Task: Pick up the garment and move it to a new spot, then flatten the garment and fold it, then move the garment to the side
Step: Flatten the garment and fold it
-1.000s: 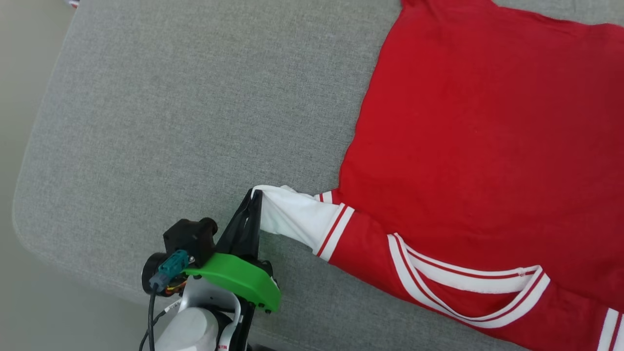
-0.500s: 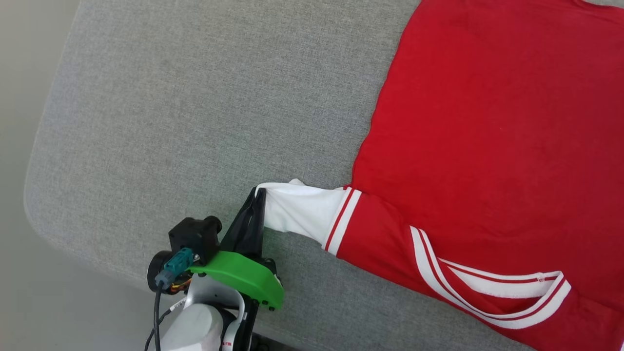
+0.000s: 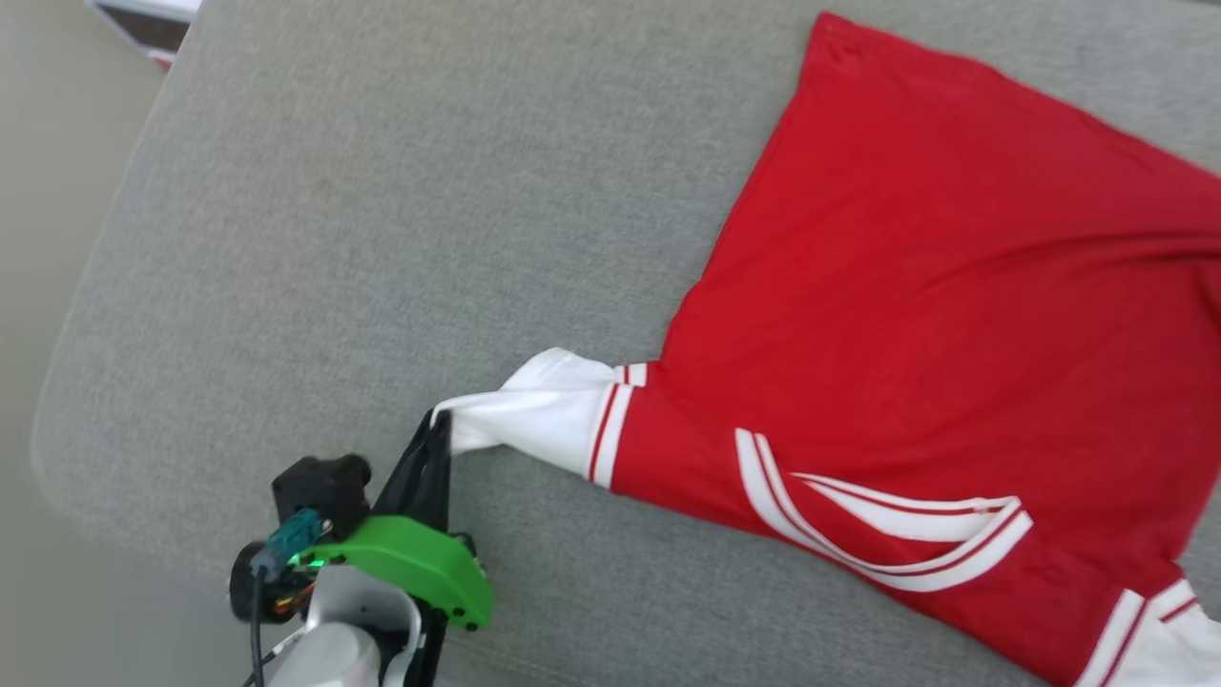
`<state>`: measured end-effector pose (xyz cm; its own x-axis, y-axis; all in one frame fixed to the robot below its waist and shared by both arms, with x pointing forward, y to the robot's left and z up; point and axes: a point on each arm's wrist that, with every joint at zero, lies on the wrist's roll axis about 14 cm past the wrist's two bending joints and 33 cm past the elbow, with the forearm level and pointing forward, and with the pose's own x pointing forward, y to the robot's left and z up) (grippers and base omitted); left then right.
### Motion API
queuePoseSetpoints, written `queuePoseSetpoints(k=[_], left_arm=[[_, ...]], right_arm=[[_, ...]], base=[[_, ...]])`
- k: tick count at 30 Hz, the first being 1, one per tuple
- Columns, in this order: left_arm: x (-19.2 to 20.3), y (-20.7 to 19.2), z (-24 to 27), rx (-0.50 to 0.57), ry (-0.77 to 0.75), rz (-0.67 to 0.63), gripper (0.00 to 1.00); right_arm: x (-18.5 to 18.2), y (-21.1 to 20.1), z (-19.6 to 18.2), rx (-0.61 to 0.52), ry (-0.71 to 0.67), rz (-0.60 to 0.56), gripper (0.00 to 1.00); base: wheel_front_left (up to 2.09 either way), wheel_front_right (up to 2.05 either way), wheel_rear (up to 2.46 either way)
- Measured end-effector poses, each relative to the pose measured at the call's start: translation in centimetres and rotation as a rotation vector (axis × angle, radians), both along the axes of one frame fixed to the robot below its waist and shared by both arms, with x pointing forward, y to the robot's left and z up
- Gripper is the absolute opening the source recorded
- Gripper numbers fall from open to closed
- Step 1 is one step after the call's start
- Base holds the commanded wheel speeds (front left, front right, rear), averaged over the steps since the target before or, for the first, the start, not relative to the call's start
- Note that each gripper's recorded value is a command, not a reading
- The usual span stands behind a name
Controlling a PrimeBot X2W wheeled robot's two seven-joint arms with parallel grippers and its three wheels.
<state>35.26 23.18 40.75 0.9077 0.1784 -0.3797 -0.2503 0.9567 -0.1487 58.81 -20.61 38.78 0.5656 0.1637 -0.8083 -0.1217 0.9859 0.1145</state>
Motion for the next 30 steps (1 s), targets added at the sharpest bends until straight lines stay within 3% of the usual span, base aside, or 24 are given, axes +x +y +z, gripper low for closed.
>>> queuePoseSetpoints(k=[14, 21, 30], left_arm=[[-1.2, -0.7, 0.4, -0.01, 0.015, -0.054, 0.0], [-0.3, -2.0, 1.7, -0.004, -0.013, -0.114, 0.0], [-0.3, -3.0, 2.3, -0.023, -0.028, -0.143, 0.0]], right_arm=[[-14.2, -7.0, -0.8, 0.06, -0.035, -0.191, 0.0], [-22.9, -10.0, -1.6, 0.096, -0.031, -0.348, 0.0], [-32.1, -8.8, -3.2, 0.184, 0.008, -0.534, 0.0]], base=[[0.0, 0.0, 0.0], [0.0, 0.0, 0.0], [0.0, 0.0, 0.0]])
